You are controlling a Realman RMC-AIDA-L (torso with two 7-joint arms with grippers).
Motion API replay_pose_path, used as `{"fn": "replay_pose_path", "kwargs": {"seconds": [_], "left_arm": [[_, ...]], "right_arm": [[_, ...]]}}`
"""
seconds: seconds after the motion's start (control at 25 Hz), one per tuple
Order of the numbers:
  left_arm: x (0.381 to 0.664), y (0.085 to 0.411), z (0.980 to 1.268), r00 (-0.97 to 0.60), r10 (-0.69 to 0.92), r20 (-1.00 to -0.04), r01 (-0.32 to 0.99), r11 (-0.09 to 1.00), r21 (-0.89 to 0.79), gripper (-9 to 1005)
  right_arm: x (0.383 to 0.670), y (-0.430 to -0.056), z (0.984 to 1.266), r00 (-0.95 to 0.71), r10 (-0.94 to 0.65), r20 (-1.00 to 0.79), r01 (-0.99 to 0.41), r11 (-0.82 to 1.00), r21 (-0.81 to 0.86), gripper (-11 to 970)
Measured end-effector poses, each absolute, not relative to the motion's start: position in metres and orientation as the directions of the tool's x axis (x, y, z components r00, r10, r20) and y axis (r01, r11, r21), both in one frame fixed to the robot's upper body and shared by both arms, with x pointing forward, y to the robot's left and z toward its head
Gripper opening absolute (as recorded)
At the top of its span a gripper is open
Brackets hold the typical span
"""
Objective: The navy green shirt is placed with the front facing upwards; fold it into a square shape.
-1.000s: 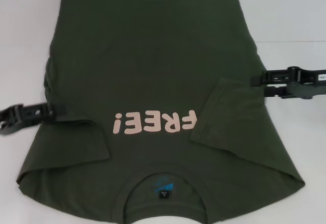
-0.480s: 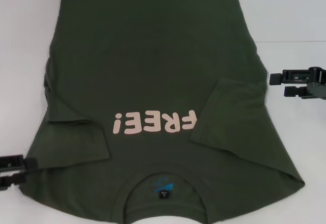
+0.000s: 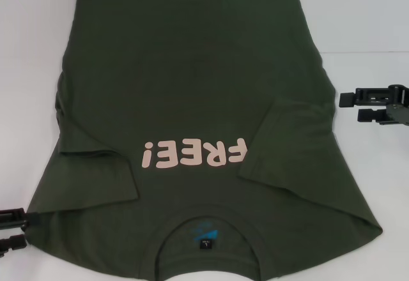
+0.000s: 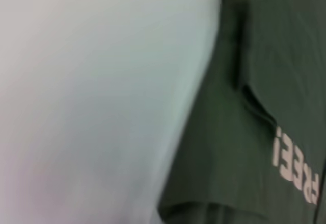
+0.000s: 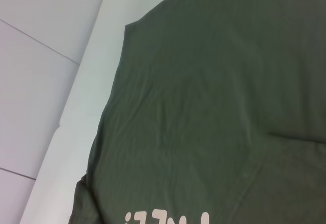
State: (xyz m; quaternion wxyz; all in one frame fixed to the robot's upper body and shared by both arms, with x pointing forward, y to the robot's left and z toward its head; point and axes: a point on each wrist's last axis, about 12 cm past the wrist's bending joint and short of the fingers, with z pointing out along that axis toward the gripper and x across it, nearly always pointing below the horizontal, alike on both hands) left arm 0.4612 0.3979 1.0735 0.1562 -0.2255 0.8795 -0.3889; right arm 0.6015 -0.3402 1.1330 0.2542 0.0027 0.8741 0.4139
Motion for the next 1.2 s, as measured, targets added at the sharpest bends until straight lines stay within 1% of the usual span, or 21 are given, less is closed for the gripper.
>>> {"fn": "replay_pose_path", "kwargs": {"seconds": [0.4,0.88,1.2], "left_arm": [[0.461,0.399,1.066,-0.830,-0.550,-0.089,-0.308,0.586,-0.750,606],[0.462,0.396,1.062,-0.833,-0.549,-0.071,-0.318,0.580,-0.750,606],[0.474,0.388,1.056,-0.838,-0.542,-0.068,-0.310,0.575,-0.757,605]], "right_arm": [[0.599,-0.345,1.132,-0.865,0.243,-0.439,-0.190,0.651,0.735,867],[0.597,-0.348,1.131,-0.862,0.254,-0.438,-0.183,0.650,0.737,867],[0.597,-0.349,1.130,-0.862,0.257,-0.437,-0.181,0.649,0.739,868]]}}
